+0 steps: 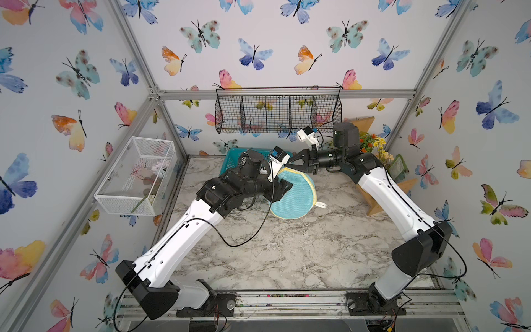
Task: Turn the laundry bag inside out
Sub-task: Zip the zipper on the laundry bag.
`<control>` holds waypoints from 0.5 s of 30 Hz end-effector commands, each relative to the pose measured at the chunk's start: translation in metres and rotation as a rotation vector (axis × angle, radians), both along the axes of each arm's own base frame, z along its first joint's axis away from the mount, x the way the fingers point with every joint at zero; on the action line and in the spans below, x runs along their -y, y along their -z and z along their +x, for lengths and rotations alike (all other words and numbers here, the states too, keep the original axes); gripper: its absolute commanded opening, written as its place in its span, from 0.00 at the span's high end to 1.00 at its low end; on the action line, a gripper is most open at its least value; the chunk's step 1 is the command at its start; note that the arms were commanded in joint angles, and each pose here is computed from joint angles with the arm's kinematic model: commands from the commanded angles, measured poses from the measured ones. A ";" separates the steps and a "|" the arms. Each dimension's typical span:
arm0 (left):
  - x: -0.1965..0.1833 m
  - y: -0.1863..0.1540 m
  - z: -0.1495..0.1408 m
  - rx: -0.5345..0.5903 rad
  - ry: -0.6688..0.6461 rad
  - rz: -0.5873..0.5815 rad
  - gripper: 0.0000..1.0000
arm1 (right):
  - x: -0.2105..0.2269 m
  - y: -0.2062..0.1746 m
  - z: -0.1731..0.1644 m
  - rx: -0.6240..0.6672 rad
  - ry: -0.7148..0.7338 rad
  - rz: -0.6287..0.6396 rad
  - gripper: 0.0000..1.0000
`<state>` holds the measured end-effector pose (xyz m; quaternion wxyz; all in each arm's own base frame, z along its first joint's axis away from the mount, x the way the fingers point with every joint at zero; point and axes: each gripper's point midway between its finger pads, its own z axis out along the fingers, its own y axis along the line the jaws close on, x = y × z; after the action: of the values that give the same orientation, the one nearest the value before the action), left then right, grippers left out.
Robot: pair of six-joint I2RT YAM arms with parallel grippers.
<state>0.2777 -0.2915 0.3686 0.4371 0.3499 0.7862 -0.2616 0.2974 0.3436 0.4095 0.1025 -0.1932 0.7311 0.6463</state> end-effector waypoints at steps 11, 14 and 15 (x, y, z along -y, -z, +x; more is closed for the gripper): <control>-0.017 -0.028 0.002 0.034 -0.034 -0.053 1.00 | 0.009 0.010 0.009 0.025 0.004 -0.024 0.98; -0.035 -0.035 0.006 0.044 -0.082 -0.068 1.00 | 0.022 0.016 0.021 0.023 0.054 -0.038 0.98; -0.040 -0.035 0.007 0.042 -0.093 -0.065 1.00 | 0.026 0.017 0.025 0.022 0.070 -0.042 0.98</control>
<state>0.2906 -0.2703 0.3758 0.4431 0.3204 0.7982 -0.2527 0.3090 0.3315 0.3995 0.1135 -0.1917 0.7388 0.6360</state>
